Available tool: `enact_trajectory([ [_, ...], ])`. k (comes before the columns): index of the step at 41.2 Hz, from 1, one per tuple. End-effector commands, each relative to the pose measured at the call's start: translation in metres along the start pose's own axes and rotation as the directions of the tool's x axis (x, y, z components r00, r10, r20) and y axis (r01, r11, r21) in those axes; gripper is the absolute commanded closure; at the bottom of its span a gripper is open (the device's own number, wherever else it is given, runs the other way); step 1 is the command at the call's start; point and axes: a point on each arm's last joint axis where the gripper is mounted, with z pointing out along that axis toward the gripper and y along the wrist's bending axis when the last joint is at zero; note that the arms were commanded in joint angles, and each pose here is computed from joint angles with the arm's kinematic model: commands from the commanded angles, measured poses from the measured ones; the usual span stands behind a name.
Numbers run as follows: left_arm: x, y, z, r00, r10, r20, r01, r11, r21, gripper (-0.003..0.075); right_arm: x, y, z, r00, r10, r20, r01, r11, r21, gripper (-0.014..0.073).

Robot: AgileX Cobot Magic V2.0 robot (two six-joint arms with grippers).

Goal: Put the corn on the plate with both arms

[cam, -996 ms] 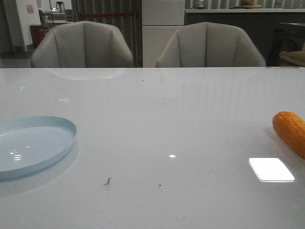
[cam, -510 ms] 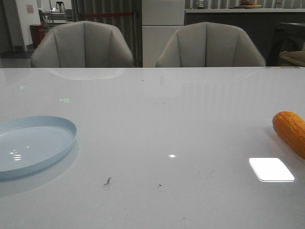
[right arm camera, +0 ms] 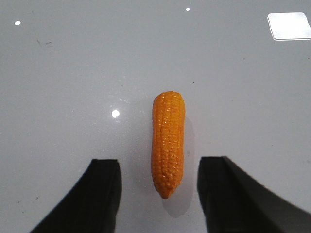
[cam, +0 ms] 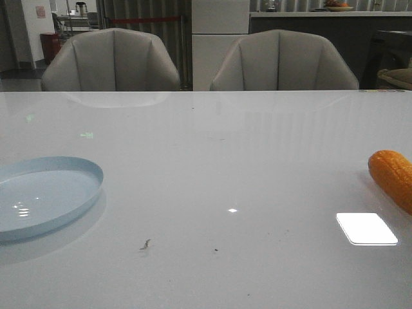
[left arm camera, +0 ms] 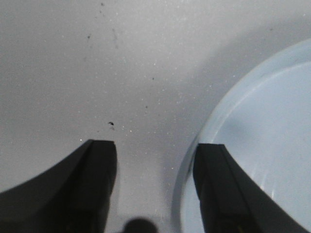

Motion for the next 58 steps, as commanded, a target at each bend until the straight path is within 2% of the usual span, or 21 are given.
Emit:
enact_trajectory([
  [1,-0.013,-0.003,-0.014,0.997,-0.009,0.08,0.007,1.0,0.023,0.0389,-0.018,0.0,-0.005,0.994,0.002,0.108,-0.003,1.0,0.005,0.0127],
  [6,-0.012,-0.003,-0.01,0.998,-0.007,0.068,0.006,1.0,0.021,0.0424,-0.017,0.0,-0.004,0.995,0.003,0.103,-0.003,1.0,0.005,0.0127],
  [16,-0.006,-0.003,0.004,1.0,-0.013,0.0,0.013,1.0,0.009,0.0438,-0.017,0.0,-0.003,0.995,0.003,0.099,-0.003,1.0,0.006,0.0127],
  [19,-0.005,-0.003,0.005,1.0,-0.013,-0.005,0.013,1.0,0.008,0.0501,-0.017,0.0,-0.003,0.995,0.003,0.099,-0.003,1.0,0.006,0.0127],
  [22,-0.005,-0.003,0.005,1.0,-0.013,-0.005,0.013,1.0,0.008,0.0619,-0.017,0.0,-0.003,0.995,0.003,0.098,-0.003,1.0,0.006,0.0127],
  [23,-0.005,-0.003,0.005,1.0,-0.013,-0.005,0.013,1.0,0.008,0.0633,-0.017,0.0,-0.003,0.995,0.003,0.098,-0.003,1.0,0.006,0.0127],
  [25,-0.005,-0.003,0.005,1.0,-0.013,-0.005,0.013,1.0,0.008,0.061,-0.017,0.0,-0.003,0.995,0.003,0.098,-0.003,1.0,0.006,0.0127],
  [32,-0.015,-0.004,-0.002,1.0,-0.017,-0.007,0.017,1.0,0.001,0.0627,-0.017,0.0,-0.003,0.995,0.003,0.098,-0.003,1.0,0.006,0.0127],
  [42,-0.06,-0.01,-0.05,0.999,0.005,0.035,-0.005,1.0,0.011,0.0627,-0.017,0.0,-0.003,0.995,0.003,0.098,-0.003,1.0,0.006,0.0127],
  [46,-0.075,-0.02,-0.071,0.998,0.033,0.055,-0.037,0.997,0.066,0.0627,-0.017,0.0,-0.003,0.995,0.003,0.098,-0.003,1.0,0.006,0.0127],
  [49,-0.086,-0.034,-0.09,0.996,0.038,0.078,-0.05,0.988,0.149,0.0627,-0.017,0.0,-0.003,0.995,0.003,0.098,-0.003,1.0,0.006,0.0127],
  [55,-0.094,-0.075,-0.121,0.991,0.04,0.13,-0.078,0.951,0.301,0.0627,-0.017,0.0,-0.003,0.995,0.003,0.098,-0.003,1.0,0.006,0.0127],
  [58,-0.09,-0.093,-0.127,0.988,0.064,0.14,-0.108,0.936,0.335,0.0627,-0.017,0.0,-0.003,0.995,0.003,0.098,-0.003,1.0,0.006,0.0127],
])
